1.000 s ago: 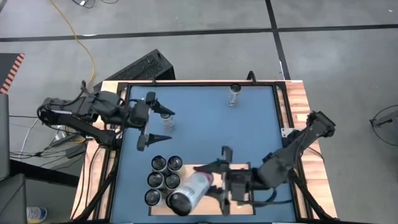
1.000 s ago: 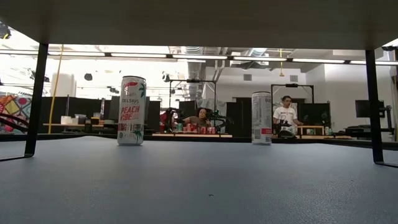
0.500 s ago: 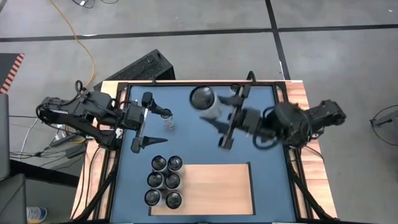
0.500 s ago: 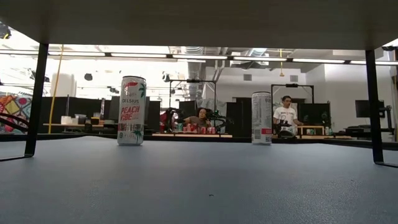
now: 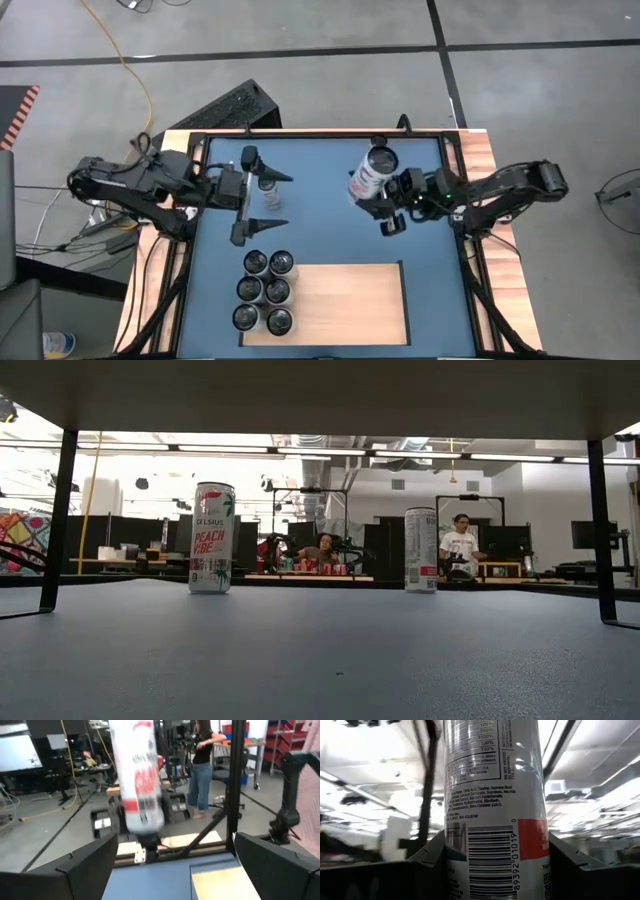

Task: Place canned beverage on shelf
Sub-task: Put the bottom right white pink soda can on the shelf

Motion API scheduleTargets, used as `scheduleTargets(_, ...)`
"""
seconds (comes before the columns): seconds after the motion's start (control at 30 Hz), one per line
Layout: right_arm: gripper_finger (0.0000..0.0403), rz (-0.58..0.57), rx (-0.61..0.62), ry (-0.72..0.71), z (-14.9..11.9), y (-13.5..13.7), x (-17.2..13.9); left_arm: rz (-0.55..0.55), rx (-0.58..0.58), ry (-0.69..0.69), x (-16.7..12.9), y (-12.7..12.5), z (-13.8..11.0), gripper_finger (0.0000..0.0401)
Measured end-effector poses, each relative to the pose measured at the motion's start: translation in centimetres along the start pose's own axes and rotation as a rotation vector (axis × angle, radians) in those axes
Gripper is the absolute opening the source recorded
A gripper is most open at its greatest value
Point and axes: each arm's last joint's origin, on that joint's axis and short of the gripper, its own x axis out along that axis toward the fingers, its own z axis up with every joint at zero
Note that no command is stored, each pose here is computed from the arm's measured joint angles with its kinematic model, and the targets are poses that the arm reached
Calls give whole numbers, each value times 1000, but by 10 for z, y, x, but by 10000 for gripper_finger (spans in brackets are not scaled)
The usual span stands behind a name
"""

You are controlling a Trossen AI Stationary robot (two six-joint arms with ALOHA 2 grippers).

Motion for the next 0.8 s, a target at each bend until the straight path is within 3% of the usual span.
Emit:
scheduleTargets(0.3, 221, 389, 129, 89, -29, 7, 19, 6, 3, 47, 48, -13, -27, 387)
scheduleTargets(0.6, 222, 400, 184, 158, -56, -1, 33, -7, -27, 54, 61, -17, -36, 387)
scheduleTargets(0.8, 223, 427, 211, 180, -57, -1, 33, -184, -119, 19, 53, -20, -28, 387)
